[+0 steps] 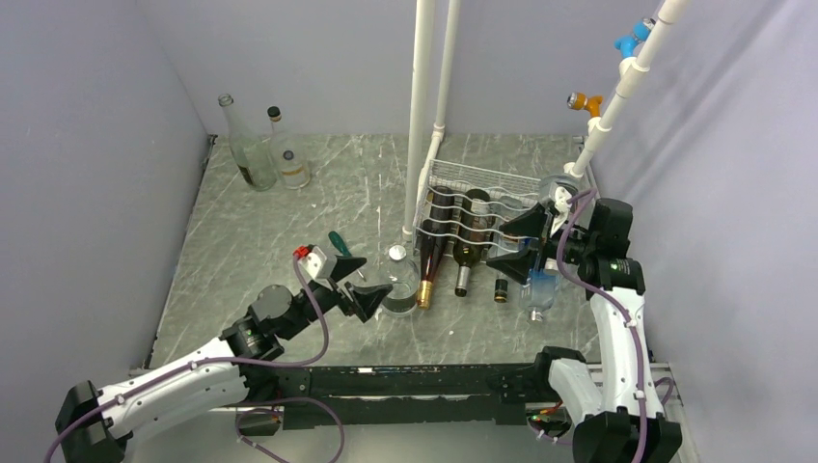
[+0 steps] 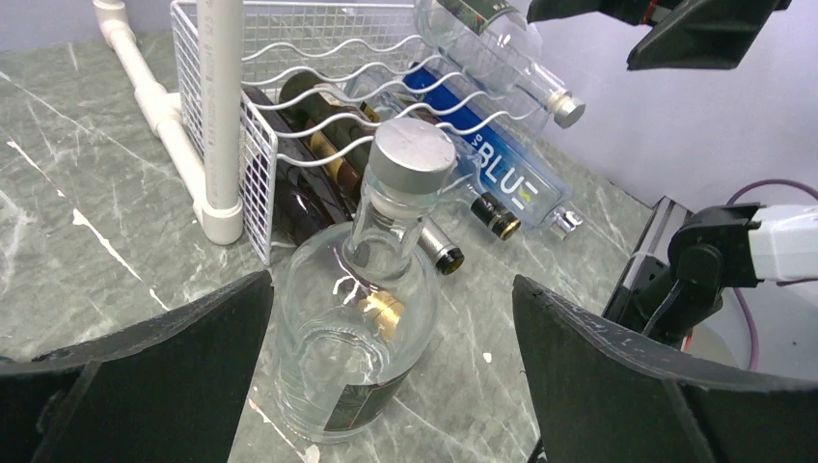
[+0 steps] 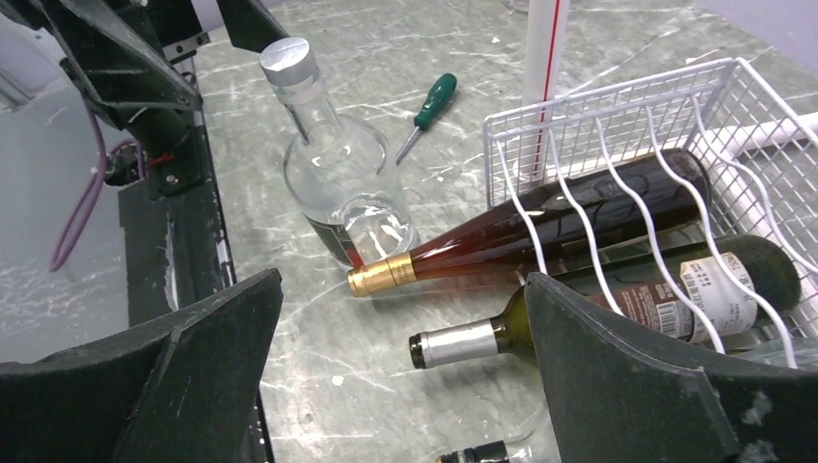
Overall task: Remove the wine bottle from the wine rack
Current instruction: Place the wine bottle at the center of the board, then pick up the wine bottle from the center of the board.
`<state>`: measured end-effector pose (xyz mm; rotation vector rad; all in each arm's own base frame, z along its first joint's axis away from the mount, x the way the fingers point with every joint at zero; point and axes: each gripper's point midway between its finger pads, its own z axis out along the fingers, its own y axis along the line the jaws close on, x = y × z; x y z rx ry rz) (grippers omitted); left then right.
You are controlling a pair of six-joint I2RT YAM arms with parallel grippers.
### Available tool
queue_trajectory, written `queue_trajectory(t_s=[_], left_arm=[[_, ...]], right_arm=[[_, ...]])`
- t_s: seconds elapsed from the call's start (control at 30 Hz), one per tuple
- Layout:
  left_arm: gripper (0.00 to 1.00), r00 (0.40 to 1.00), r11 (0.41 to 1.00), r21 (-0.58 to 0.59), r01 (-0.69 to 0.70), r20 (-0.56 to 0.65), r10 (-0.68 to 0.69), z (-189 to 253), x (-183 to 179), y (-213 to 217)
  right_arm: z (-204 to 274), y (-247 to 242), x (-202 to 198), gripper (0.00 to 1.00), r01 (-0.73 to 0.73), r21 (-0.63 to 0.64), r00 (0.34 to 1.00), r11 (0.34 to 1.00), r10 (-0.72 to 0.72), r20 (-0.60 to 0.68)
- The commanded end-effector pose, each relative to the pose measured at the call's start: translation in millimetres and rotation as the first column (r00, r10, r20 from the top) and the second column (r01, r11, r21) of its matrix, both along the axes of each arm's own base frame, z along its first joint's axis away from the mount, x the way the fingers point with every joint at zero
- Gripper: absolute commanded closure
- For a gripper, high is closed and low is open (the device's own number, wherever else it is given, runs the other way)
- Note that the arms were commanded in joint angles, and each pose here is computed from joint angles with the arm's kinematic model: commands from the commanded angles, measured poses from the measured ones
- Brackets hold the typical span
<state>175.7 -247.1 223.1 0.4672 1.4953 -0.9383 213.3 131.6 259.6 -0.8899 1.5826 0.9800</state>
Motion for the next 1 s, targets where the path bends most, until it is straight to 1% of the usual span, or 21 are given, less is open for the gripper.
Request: queue_trajectory(t_s=[0.0, 0.07, 0.2, 0.3, 0.4, 0.5, 0.67, 0.8, 0.97], left_arm=[[0.0, 0.999, 0.994, -0.099, -0.038, 0.021, 0.041, 24, 2, 7], [0.01, 0.999, 0.996, -0.088, -0.03, 0.03, 0.033, 25, 1, 7], [0.01, 0.999, 1.0, -0.008, -0.006, 0.052, 0.007, 16, -1, 5], [0.0, 0.987, 0.995, 0.067, 0.071, 0.138, -0.08, 18, -9, -5], [0.01, 0.96, 0.982, 0.142, 0.128, 0.23, -0.159, 18, -14, -16], [0.0, 0.916, 0.966, 0.221, 0.132, 0.345, -0.204, 17, -11, -23], [0.01, 0.836, 0.959, 0.257, 0.117, 0.496, -0.235, 18, -8, -32], [0.0, 0.826, 0.949, 0.293, 0.114, 0.503, -0.254, 14, -1, -42], [0.01, 0.845, 0.961, 0.269, 0.065, 0.497, -0.196, 14, 14, -47]], right_arm=[[0, -4, 3, 0.0, 0.015, -0.033, 0.997, 0.999, -0.013, 0.07], [-2, -5, 4, 0.0, 0.022, -0.036, 0.997, 0.999, -0.019, 0.07], [-3, -6, 6, 0.0, 0.033, -0.043, 0.997, 0.998, -0.03, 0.074], [-4, -6, 6, 0.0, 0.033, -0.043, 0.997, 0.999, -0.03, 0.073], [-4, -6, 6, 0.0, 0.034, -0.043, 0.997, 0.999, -0.03, 0.074], [-4, -7, 6, 0.0, 0.036, -0.047, 0.996, 0.998, -0.032, 0.081], [-5, -7, 5, 0.0, 0.037, -0.048, 0.996, 0.998, -0.032, 0.085], [-5, -6, 4, 0.0, 0.033, -0.047, 0.996, 0.998, -0.029, 0.088], [-4, -5, 2, 0.0, 0.025, -0.046, 0.995, 0.999, -0.02, 0.093]])
